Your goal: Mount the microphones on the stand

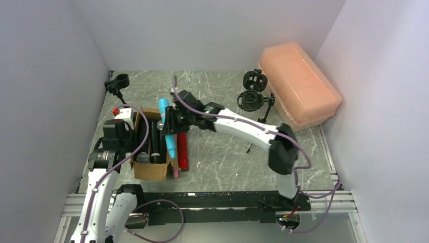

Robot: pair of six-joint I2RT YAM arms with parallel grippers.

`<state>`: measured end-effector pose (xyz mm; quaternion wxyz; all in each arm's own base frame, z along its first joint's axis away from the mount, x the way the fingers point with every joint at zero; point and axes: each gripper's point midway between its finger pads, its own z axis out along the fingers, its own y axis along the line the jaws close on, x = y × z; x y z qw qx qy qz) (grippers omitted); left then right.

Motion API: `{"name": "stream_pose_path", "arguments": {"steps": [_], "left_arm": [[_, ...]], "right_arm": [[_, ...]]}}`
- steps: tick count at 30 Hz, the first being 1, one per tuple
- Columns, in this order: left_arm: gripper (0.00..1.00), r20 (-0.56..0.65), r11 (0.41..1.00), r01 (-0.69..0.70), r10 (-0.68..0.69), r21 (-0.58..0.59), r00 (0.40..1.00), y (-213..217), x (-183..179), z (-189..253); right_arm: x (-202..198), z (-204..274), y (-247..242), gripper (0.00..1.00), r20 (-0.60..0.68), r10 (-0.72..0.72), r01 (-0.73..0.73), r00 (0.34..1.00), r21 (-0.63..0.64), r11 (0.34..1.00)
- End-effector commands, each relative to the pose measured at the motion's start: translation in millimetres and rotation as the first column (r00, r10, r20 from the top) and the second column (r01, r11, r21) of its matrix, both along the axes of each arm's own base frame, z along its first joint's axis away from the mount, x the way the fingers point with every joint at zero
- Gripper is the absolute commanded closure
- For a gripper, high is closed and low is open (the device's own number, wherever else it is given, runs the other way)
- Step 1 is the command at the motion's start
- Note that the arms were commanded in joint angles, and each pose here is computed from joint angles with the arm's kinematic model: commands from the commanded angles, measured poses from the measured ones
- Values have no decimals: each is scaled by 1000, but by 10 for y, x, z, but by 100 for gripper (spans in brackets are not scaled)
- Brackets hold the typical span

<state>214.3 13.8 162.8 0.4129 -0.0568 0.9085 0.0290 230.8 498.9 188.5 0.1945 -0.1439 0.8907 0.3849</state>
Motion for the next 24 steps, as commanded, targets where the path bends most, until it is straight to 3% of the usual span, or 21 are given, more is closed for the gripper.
{"name": "stream_pose_path", "arguments": {"steps": [1, 5, 12, 18, 24], "left_arm": [[100, 142, 1000, 1, -2, 8, 990, 10, 161, 374], [100, 152, 1000, -1, 0, 6, 988, 9, 172, 400], [100, 148, 1000, -4, 3, 6, 989, 12, 163, 391], [100, 150, 1000, -2, 1, 5, 989, 10, 155, 409], [100, 150, 1000, 1, -1, 3, 989, 3, 157, 422]], "right_arm": [[159, 490, -476, 77, 90, -68, 62, 994, 74, 995], [119, -45, -884, 78, 22, -106, 107, 994, -32, 994], [-1, -827, -1118, 79, -49, -127, 116, 991, -180, 977], [75, -1168, -1078, 64, -57, -159, 141, 986, -240, 960], [98, -1249, -889, 39, -56, -147, 128, 988, -253, 959]]}}
